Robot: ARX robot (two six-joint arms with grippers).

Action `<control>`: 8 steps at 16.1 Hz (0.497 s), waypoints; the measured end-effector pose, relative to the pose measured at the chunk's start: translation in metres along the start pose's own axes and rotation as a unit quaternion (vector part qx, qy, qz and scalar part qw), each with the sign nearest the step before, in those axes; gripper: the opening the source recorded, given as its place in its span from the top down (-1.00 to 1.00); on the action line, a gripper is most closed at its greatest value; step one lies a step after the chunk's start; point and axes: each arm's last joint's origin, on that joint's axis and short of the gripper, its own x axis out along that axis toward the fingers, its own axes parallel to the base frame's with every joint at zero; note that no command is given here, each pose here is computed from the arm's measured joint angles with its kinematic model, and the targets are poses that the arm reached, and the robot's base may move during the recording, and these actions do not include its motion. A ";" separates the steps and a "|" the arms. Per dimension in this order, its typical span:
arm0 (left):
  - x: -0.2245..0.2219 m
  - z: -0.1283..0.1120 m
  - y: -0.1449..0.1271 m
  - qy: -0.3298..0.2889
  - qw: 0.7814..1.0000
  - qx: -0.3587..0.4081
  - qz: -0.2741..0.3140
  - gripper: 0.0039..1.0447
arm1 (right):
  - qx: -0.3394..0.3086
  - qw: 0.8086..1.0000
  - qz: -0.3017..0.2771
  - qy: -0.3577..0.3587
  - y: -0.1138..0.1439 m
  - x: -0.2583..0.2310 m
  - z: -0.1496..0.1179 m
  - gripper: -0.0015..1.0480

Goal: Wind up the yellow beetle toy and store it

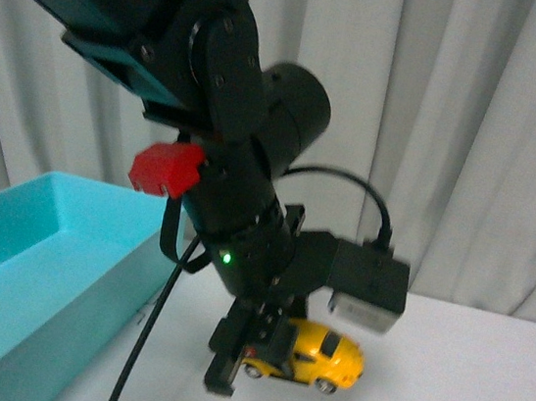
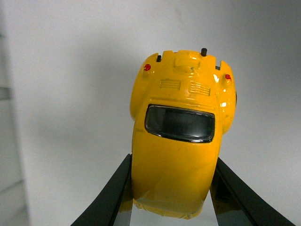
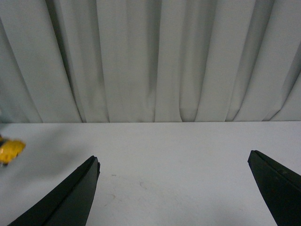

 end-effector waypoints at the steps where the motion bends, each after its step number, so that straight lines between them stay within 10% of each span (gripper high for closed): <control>1: -0.030 0.002 0.016 -0.049 0.997 -0.039 0.041 0.24 | 0.000 1.000 0.000 0.000 0.000 0.000 0.000 -0.87; 3: -0.084 -0.014 0.046 -0.110 0.976 -0.131 0.134 0.24 | 0.000 1.000 0.000 0.000 0.000 0.000 0.000 -0.87; 8: -0.125 -0.096 0.074 -0.040 0.895 -0.361 0.260 0.24 | 0.000 1.000 0.000 0.000 0.000 0.000 0.000 -0.87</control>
